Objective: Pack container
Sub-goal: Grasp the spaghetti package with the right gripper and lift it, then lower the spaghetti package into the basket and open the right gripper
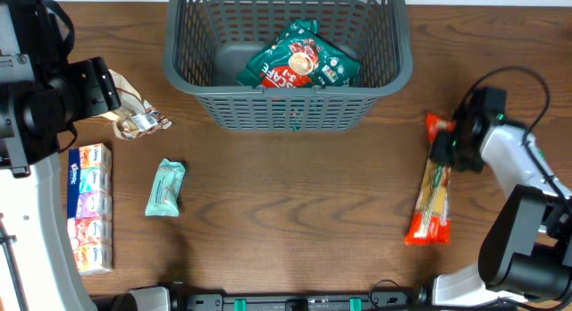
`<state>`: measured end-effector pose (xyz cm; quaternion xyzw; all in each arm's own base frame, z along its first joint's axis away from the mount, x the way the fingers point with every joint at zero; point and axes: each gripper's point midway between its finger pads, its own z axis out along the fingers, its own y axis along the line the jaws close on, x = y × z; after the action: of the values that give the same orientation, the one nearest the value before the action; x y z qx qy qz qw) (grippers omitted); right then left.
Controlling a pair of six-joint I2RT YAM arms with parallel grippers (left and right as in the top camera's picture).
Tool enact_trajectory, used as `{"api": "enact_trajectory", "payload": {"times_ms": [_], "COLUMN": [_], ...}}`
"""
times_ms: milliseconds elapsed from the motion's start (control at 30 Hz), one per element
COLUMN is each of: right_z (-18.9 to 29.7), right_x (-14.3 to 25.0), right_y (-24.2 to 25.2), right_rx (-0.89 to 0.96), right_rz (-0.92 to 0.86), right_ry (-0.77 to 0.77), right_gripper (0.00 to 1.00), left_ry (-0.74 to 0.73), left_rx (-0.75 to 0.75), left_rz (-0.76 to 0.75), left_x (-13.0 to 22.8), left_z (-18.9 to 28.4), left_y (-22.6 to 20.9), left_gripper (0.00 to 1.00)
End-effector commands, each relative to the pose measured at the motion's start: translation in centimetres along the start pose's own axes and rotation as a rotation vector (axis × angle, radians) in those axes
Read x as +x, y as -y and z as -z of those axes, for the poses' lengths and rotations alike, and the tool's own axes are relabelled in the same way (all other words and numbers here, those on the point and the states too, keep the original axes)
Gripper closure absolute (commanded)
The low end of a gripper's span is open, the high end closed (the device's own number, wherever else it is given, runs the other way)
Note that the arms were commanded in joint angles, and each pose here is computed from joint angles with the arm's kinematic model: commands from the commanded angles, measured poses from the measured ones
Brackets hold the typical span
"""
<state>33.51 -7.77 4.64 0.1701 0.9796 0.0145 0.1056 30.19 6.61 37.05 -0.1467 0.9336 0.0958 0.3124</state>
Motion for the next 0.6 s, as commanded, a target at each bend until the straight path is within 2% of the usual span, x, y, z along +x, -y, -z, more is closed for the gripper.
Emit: {"api": "enact_trajectory", "payload": {"times_ms": [0,100,233,400,567], "right_z": [11.0,20.4,30.8,40.1,44.9], "right_x": [-8.9,-12.7,-14.4,-12.5,-9.4], "right_y": [-3.2,-5.2,-8.8,-16.5,-24.3], "right_rx": [-0.127,-0.159,-0.192,-0.245,-0.248], "right_rz": [0.037,0.127,0.312,0.716,1.057], "right_ry": [0.337,0.544,0.761,1.01,1.226], "right_gripper": [0.99,0.99,0.99,0.99,0.99], "left_ry": [-0.002,-0.002,-0.002,-0.002,-0.003], "left_rx": [0.0,0.0,0.0,0.0,0.0], "left_rz": [0.002,0.002,0.002,0.002,0.001], "left_x": [0.0,0.0,0.0,0.0,0.0], "left_z": [-0.1,-0.1,-0.1,-0.1,-0.1], "left_y": [0.1,0.1,0.1,0.1,0.1], "left_gripper": [0.19,0.19,0.2,0.19,0.19]}}
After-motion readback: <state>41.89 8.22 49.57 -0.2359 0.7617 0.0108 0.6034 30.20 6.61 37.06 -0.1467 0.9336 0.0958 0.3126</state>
